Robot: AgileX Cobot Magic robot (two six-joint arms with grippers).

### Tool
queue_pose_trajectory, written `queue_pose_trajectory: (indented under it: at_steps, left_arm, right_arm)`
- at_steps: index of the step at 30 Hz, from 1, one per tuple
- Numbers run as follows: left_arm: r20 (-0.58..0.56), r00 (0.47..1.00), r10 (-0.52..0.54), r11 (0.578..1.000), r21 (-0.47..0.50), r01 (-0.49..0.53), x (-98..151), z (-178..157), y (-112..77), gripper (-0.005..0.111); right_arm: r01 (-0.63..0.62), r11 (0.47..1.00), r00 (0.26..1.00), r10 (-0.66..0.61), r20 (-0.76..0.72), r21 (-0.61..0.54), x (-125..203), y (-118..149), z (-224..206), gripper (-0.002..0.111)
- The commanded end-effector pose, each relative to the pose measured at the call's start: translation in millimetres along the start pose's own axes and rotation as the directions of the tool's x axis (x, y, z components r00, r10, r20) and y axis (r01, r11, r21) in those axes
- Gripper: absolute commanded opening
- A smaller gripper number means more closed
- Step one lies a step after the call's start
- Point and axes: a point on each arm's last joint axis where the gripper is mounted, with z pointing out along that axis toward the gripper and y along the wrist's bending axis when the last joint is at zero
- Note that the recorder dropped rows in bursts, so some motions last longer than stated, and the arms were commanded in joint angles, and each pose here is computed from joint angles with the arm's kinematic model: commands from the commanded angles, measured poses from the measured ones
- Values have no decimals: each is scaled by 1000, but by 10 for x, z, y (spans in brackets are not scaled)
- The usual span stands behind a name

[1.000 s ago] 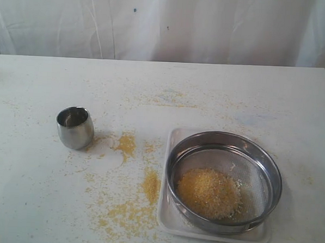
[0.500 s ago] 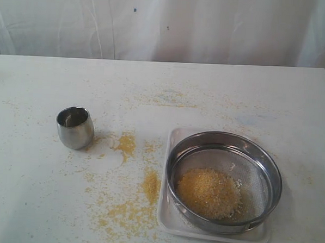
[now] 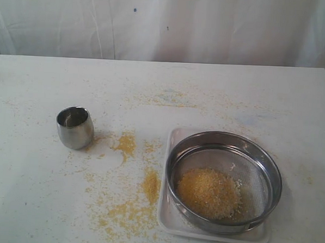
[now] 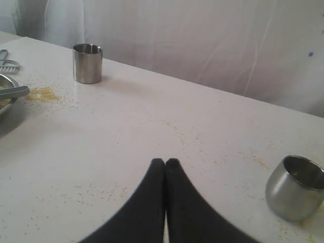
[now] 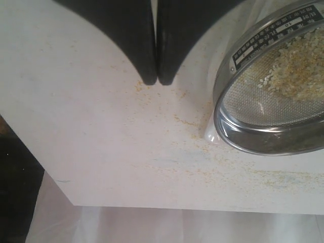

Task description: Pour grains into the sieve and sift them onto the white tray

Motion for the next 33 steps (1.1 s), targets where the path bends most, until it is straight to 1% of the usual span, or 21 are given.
queue_pose_trajectory:
  at_steps: [1,5,13,15,17,18,19,21,26,27,29,30,31,33]
  left_arm:
    - [50,999,1,999,37,-3,-47,-5,-19,0]
    - [56,998,7,999,38,-9,-53,-5,-21,0]
    - [47,999,-15,999,40,13,-17,8,-16,0]
    - [82,996,-16,999,53,12,-49,5,-28,0]
    - [163,986,-22,997,82,8,-123,-6,-53,0]
    - [213,977,-13,995,96,-8,-168,-16,-68,0]
    - [211,977,34,995,82,-53,-163,-14,-63,0]
    - [187,979,80,994,60,-92,-139,-8,-49,0]
    - [153,984,91,994,45,-99,-108,-2,-35,0]
    - [157,981,114,992,39,-122,-111,-2,-33,0]
    - [169,966,195,979,19,-201,-121,-4,-28,0]
    - [170,962,215,975,13,-220,-122,-4,-25,0]
    - [162,959,231,972,5,-235,-116,-3,-19,0]
    - [120,966,229,973,-7,-230,-82,3,1,0]
  right_arm:
    - [-1,1000,1000,1,8,2,-4,-2,-1,0]
    - [-1,1000,1000,1,8,2,-4,-2,-1,0]
    - [-1,1000,1000,1,8,2,-4,-2,-1,0]
    - [-1,1000,1000,1,8,2,-4,-2,-1,0]
    - [-1,1000,1000,1,8,2,-4,-2,-1,0]
    - [-1,1000,1000,1,8,2,-4,-2,-1,0]
    - [-1,1000,1000,1,8,2,-4,-2,-1,0]
    - [-1,1000,1000,1,8,2,-4,-2,-1,0]
    - [-1,1000,1000,1,8,2,-4,-2,-1,0]
    - [-1,1000,1000,1,8,2,-4,-2,-1,0]
    - [-1,1000,1000,1,8,2,-4,-2,-1,0]
    - [-1,1000,1000,1,8,2,-4,-2,-1,0]
    - [-1,1000,1000,1,8,2,-4,-2,-1,0]
    - [-1,1000,1000,1,8,2,-4,-2,-1,0]
